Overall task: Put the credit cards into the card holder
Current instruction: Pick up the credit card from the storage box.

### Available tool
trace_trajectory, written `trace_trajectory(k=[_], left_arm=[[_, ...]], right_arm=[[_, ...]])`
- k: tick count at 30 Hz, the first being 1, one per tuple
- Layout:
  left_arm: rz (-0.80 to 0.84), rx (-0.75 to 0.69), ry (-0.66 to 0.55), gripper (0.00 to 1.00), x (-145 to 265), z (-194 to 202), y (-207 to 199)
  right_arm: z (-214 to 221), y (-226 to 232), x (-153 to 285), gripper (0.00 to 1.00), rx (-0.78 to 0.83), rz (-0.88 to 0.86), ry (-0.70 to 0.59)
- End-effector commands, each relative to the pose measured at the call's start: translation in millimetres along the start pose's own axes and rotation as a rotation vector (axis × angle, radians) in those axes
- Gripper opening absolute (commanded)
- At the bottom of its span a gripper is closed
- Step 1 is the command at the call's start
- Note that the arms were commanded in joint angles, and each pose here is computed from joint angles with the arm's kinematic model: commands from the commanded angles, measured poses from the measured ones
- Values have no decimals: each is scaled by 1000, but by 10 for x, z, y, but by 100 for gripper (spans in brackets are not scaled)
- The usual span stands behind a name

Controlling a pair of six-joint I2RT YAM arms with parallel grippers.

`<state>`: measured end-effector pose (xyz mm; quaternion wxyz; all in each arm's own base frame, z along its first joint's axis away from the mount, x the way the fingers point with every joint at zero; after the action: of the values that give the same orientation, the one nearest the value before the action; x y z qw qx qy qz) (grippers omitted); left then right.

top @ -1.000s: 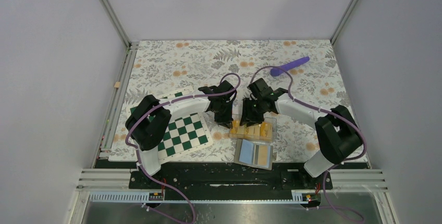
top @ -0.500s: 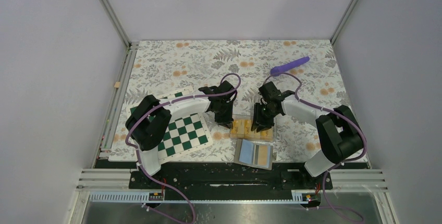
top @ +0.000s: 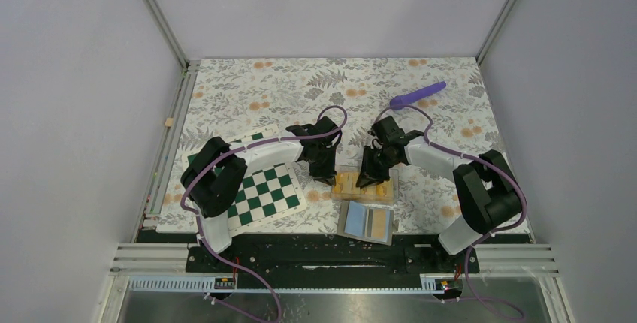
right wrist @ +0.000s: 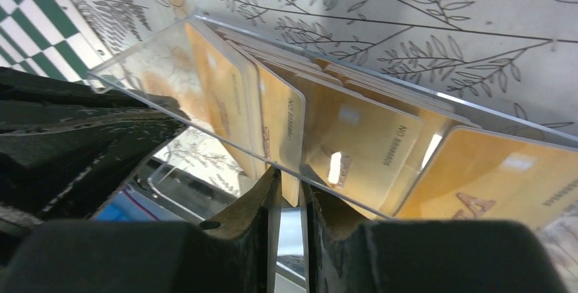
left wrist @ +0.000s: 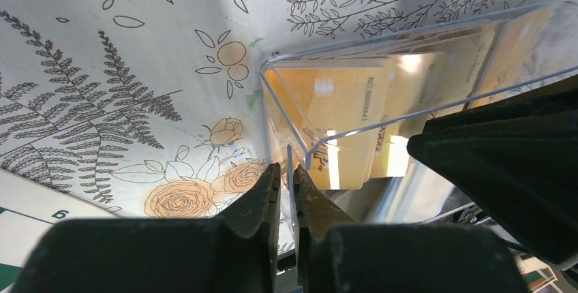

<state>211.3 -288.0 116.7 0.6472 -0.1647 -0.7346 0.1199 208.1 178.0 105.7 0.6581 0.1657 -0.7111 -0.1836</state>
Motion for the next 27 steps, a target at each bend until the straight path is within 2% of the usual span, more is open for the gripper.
trace_trajectory(k=[1,11,19,27], left_arm=[[22,-10,-1,6,-58,19,-58],[19,-10,1,6,-67,27,-51],[16,-10,3,6,-74,31,-45],[15,-10,4,6,-73,40,-43]], right_arm=[[-67,160,115,22,7,-104,-57],[-69,143,10,20,-8,-128,-40],[-2,-17,-106,21,-37,-48,-32],[23,-69,-223,29,-59,-51,-6]])
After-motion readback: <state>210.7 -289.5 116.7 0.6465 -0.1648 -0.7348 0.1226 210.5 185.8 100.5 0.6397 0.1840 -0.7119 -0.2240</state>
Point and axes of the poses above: each gripper's point midway between its finger pads, its own x axis back along the fingers, its own y axis along the line the jaws close on, z = x × y, the point moved 8 cm from there along x, back along the fingers, and after that the axes turned 2 degrees about x, right-handed, at the moved point
